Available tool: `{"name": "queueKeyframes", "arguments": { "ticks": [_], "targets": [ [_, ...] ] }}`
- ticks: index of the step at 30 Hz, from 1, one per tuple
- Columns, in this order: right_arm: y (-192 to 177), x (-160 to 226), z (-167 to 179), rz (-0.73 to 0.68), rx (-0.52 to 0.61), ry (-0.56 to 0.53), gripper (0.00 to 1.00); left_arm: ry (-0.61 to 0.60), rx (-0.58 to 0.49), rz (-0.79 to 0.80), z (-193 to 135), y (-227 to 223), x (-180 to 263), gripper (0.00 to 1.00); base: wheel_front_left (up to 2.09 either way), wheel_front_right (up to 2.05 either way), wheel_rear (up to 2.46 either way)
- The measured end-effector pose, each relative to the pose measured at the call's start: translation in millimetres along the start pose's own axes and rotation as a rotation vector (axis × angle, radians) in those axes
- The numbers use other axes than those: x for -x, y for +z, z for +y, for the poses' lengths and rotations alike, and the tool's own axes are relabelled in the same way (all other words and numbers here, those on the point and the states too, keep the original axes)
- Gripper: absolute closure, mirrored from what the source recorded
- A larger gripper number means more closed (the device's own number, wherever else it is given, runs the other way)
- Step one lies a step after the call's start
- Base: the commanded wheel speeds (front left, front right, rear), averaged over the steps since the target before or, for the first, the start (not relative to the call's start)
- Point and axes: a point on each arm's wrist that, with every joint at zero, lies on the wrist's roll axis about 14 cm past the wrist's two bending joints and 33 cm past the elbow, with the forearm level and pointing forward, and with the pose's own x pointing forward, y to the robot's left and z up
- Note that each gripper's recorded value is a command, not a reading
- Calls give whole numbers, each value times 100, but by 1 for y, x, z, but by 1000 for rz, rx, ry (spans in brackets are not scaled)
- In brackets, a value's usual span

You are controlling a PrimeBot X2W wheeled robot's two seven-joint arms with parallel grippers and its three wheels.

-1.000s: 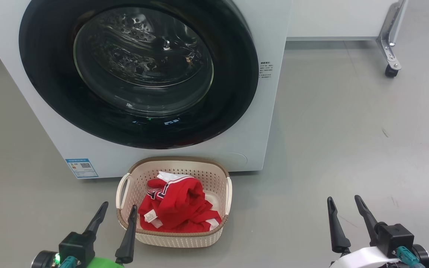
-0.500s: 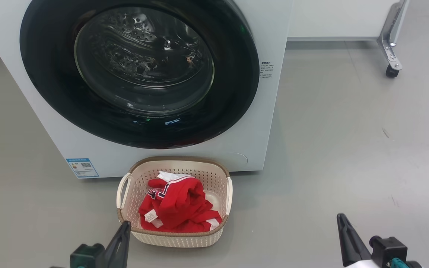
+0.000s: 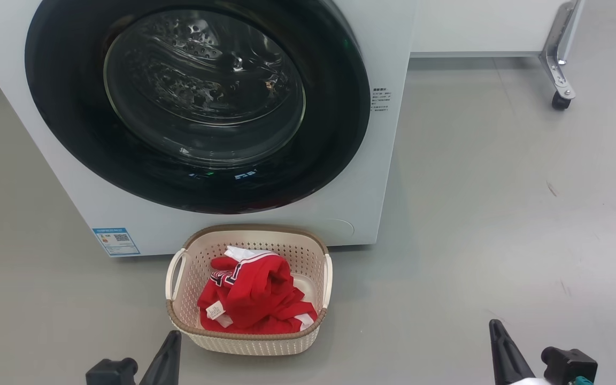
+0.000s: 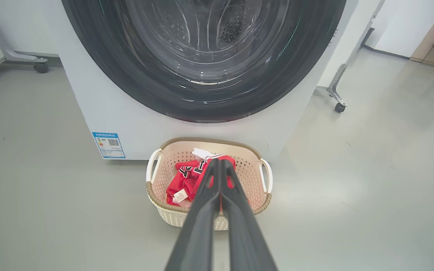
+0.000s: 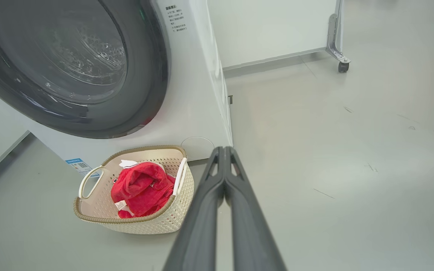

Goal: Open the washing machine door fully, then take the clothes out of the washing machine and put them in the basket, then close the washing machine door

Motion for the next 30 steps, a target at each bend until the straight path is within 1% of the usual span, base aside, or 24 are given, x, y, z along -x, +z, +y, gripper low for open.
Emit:
{"name": "queueKeyframes", "arguments": {
  "ticks": [10,30],
  "targets": [
    [2,-2,-11,10,-141,-45,100,33,128,7,8,2,-2,100,0,0,0],
    [18,-15,-24,-6,-428,-76,100,66,395,-7,22,14,-12,100,0,0,0]
  ]
}}
